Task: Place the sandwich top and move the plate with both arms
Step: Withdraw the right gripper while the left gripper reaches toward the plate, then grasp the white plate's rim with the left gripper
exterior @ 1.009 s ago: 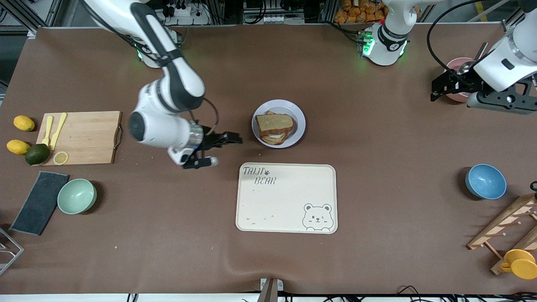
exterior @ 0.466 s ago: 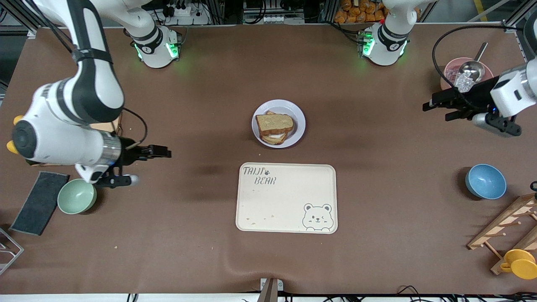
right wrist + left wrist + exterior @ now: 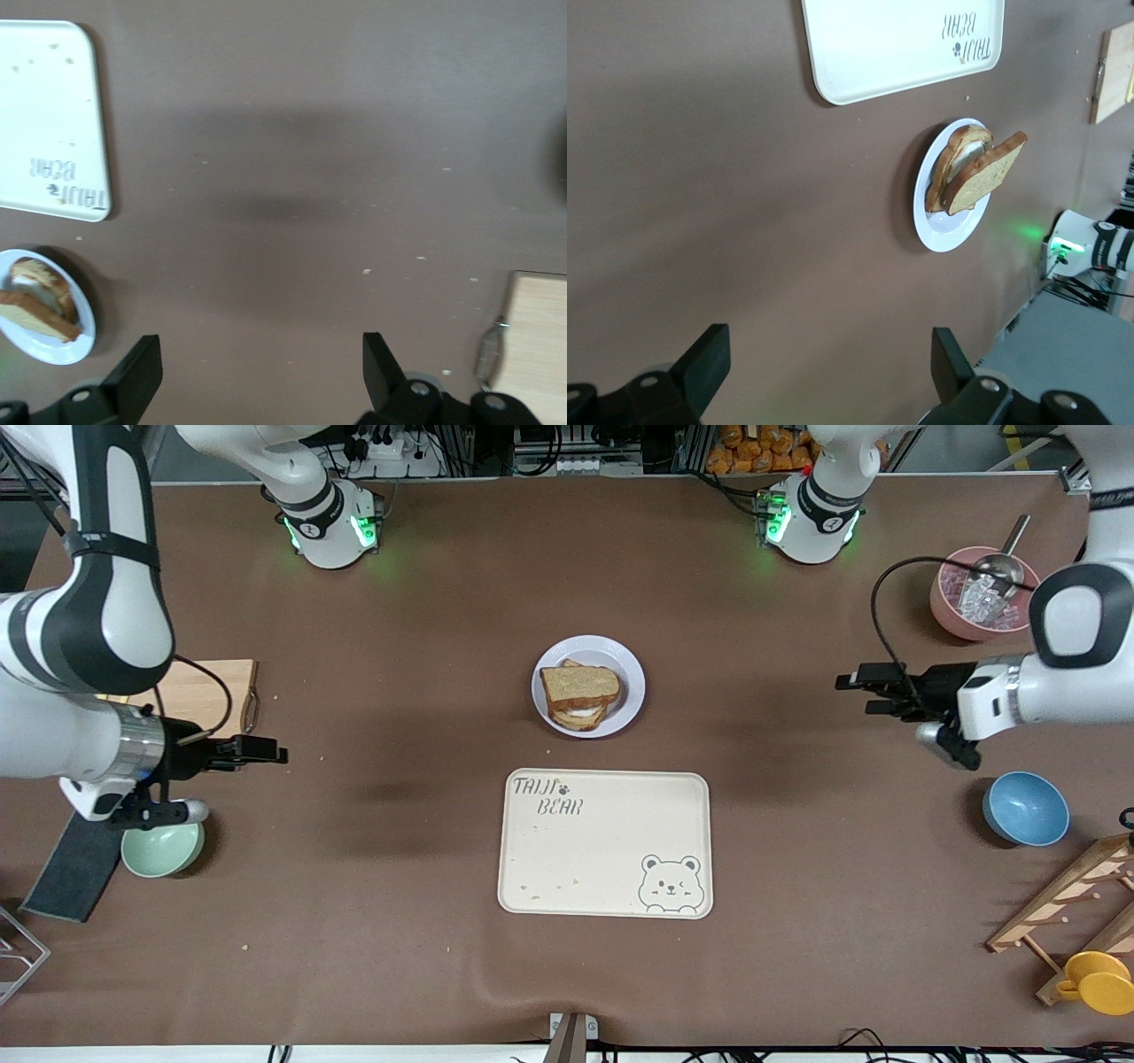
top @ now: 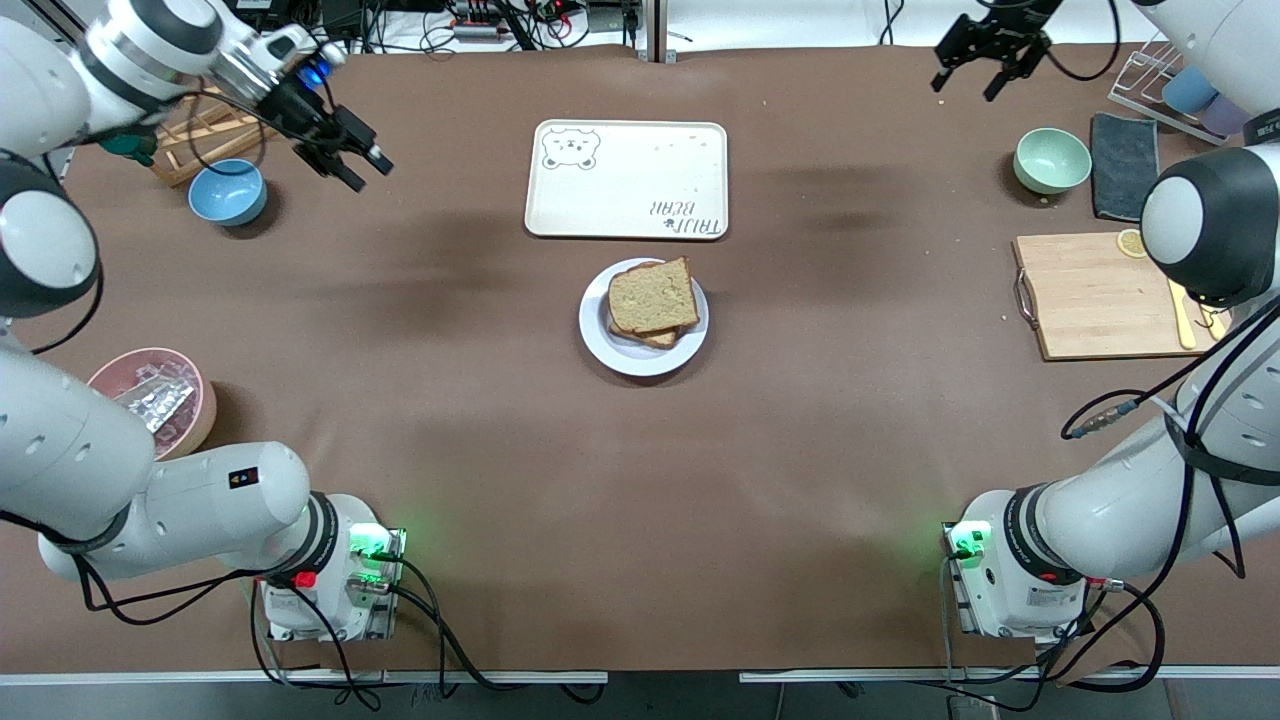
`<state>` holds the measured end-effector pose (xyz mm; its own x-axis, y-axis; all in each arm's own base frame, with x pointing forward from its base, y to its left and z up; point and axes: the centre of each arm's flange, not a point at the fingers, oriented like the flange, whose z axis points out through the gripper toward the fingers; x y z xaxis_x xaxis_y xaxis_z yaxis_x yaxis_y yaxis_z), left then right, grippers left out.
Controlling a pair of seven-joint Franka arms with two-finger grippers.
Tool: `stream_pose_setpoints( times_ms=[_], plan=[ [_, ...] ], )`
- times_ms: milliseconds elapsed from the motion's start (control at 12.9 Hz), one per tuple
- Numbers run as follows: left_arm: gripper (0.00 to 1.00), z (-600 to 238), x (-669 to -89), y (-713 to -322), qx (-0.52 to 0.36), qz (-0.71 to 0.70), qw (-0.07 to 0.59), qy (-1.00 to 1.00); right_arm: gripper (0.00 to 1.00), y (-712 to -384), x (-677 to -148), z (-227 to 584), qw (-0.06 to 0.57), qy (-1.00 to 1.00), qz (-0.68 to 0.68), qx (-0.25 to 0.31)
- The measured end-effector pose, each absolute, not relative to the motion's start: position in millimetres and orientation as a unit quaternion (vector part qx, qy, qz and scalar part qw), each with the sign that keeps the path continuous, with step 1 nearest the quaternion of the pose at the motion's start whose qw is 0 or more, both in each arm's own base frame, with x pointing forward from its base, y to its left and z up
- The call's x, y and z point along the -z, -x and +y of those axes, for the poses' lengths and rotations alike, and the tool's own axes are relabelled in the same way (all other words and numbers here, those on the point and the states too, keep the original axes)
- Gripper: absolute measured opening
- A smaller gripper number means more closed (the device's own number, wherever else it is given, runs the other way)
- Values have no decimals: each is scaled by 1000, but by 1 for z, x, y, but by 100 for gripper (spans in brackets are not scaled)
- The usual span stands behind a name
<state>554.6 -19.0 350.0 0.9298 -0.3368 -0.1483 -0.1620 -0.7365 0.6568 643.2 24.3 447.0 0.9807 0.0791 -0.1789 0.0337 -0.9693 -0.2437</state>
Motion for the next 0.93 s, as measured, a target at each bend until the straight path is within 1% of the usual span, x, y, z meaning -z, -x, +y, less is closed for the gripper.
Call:
stream_pose_setpoints(
  times_ms=[233,466,621,776,932],
  plan=[
    [100,-69,-307,-550,113,-138,357,-917,100,-645,-460,-15,79,993,-45,-81],
    [100,-127,-279,-526,111,-134,382,-907,100,-639,-494,-65,89,993,-45,-69],
    [100,-146,-270,-515,114,-136,410,-895,100,-626,-525,-88,83,992,-53,-78],
    [100,-167,-262,-506,103,-137,418,-892,100,-612,-569,-83,59,994,-63,-65],
    [100,-183,-246,-496,92,-141,423,-890,100,-584,-609,-68,52,995,-33,-72]
  ],
)
